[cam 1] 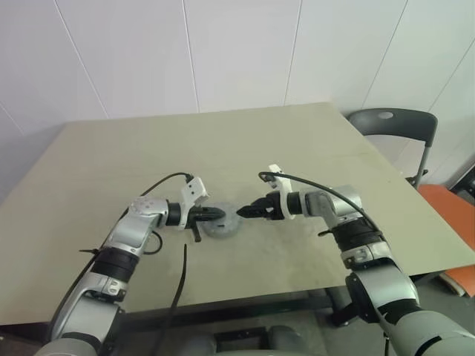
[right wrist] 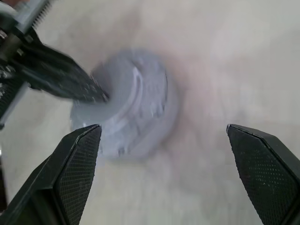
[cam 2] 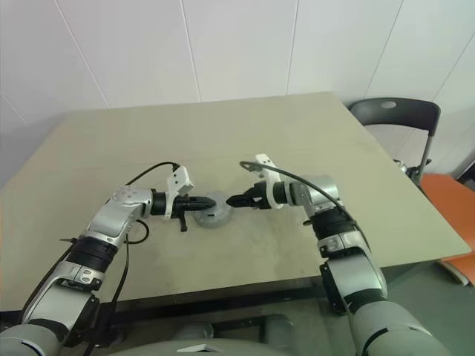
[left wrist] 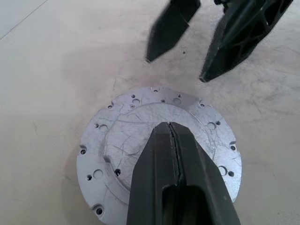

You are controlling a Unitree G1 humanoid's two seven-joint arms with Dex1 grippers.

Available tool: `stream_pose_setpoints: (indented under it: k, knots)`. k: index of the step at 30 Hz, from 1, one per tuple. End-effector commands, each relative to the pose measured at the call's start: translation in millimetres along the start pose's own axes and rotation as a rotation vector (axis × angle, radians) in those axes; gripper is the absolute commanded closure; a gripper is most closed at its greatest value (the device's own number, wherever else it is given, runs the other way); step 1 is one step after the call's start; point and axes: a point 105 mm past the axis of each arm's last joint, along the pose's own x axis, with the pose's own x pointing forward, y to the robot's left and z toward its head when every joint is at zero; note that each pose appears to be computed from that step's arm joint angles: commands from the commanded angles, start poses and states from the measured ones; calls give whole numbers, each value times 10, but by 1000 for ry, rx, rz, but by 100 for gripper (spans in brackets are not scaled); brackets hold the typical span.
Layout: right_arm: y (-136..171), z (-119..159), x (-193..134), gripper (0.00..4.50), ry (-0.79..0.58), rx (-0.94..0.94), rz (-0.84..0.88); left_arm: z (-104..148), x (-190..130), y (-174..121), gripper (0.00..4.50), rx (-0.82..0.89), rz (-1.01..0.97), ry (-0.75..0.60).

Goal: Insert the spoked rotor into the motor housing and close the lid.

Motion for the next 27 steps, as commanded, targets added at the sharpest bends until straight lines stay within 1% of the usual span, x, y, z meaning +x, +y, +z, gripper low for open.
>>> stream_pose_setpoints:
  k: [1,5,9,15,17,18,20,23,24,27]
  knots:
    - [104,63,-35,2,14,76,28,-375,28,-95,450,-75,-32,134]
    - [194,1,55,2,38,208,45,-369,42,-99,450,-69,-32,130]
    - [249,37,159,2,19,375,42,-343,64,-130,450,-64,-45,118]
    - [332,106,289,2,7,542,37,-306,65,-124,450,-55,-42,104]
    - [388,127,315,2,12,573,53,-303,61,-120,450,-52,-39,103]
    - [467,119,349,2,31,594,85,-304,60,-120,450,-50,-39,104]
    - [581,80,419,2,66,626,129,-307,61,-119,450,-49,-39,106]
    - [682,15,509,2,85,650,171,-318,60,-110,450,-42,-36,112]
    - [705,-1,525,42,84,658,188,-319,60,-106,450,-40,-35,114]
    - [726,-8,534,112,66,678,210,-333,47,-97,450,-38,-31,120]
